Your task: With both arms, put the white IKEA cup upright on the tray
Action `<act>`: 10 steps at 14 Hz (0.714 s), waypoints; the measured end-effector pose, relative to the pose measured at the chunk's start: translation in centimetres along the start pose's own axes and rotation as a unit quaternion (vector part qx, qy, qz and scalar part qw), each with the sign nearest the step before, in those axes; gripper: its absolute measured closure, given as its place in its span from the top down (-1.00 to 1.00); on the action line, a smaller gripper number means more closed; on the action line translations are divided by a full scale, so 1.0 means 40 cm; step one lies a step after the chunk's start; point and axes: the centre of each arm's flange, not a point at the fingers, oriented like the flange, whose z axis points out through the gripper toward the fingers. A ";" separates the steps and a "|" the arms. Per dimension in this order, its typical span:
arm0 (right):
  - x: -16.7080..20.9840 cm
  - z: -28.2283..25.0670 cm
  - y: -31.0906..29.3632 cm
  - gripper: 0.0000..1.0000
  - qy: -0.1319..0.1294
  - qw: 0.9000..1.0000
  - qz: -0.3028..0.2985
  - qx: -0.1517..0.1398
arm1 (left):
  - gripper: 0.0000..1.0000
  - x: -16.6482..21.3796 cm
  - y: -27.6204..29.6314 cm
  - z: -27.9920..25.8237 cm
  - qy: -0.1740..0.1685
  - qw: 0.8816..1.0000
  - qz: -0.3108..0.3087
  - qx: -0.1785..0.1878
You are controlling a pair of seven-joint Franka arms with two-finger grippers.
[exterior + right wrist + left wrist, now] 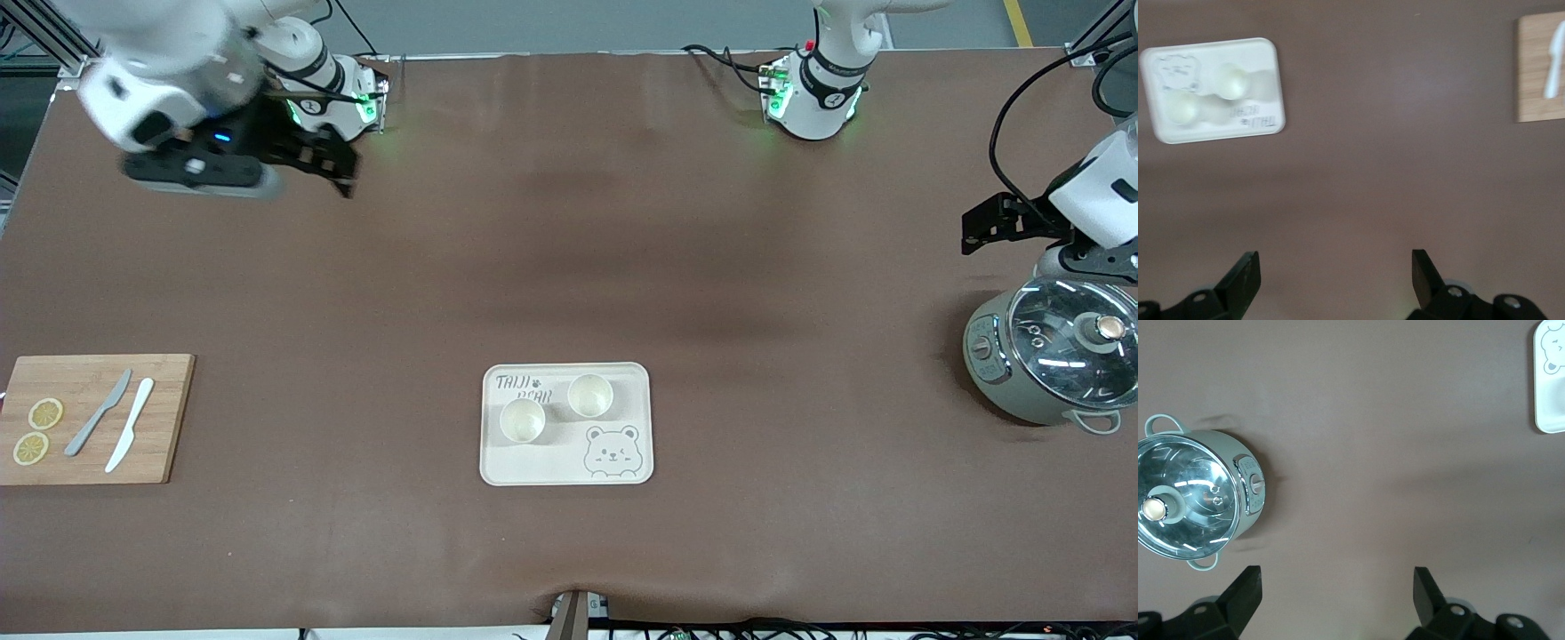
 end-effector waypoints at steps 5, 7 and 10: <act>0.041 0.044 0.407 1.00 0.014 1.000 -0.027 -0.001 | 1.00 0.002 0.000 0.005 -0.001 1.000 0.000 0.000; 0.070 0.057 0.557 1.00 0.035 0.998 -0.045 0.014 | 1.00 0.005 0.000 0.007 0.001 1.000 0.000 0.000; 0.095 0.073 0.618 1.00 0.046 0.997 -0.053 0.013 | 1.00 0.009 0.000 0.012 0.000 1.000 0.000 0.000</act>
